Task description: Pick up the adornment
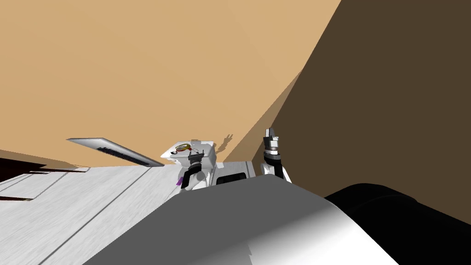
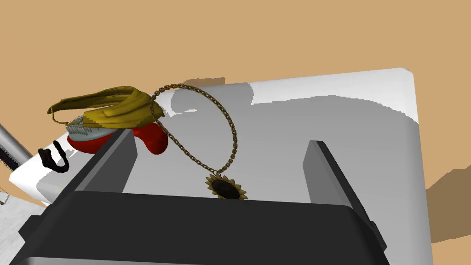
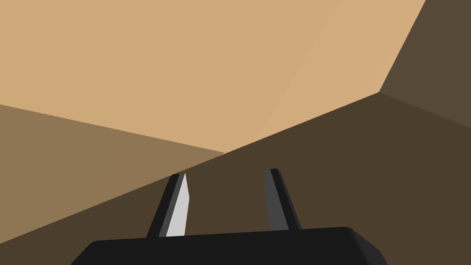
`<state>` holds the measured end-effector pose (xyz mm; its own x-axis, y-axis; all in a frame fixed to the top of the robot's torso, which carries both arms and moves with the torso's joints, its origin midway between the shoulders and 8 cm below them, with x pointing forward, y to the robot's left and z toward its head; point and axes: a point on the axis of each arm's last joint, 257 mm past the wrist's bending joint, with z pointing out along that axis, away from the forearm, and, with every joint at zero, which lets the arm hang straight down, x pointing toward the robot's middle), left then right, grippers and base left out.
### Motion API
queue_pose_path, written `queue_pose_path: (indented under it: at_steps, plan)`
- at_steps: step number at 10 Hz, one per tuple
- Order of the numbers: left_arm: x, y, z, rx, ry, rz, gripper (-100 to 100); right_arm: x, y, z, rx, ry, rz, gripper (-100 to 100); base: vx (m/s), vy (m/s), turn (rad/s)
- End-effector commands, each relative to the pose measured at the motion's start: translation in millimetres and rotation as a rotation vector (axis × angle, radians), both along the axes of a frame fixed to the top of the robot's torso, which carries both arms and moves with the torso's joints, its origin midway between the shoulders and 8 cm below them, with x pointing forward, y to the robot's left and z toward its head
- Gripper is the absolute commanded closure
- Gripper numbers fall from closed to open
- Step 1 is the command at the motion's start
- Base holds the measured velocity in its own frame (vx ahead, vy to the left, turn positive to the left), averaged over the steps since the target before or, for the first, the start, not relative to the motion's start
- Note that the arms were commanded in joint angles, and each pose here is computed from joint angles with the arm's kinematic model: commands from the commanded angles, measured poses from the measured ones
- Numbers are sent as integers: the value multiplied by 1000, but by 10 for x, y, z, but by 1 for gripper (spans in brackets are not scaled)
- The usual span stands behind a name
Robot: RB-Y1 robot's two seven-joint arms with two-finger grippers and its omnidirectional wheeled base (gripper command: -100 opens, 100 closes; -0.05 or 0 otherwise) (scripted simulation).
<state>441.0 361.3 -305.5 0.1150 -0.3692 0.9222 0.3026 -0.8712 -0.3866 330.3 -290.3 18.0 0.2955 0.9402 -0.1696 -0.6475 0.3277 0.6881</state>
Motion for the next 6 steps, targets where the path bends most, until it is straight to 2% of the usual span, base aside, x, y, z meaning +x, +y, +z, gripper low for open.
queue_pose_path:
  at_steps: [1,4,5,6]
  plan:
    - [-16,-80,-31,-52,-16,16,-100,0,0,0,0,0,0,0,3,96,-10]
    - [-43,-267,-93,-144,-33,48,-100,0,0,0,0,0,0,0,-6,68,-1]
    - [-46,-305,-104,-161,-36,53,-100,0,0,0,0,0,0,0,0,39,2]
    - [-49,-275,-91,-148,-34,49,-100,0,0,0,0,0,0,0,0,14,-2]
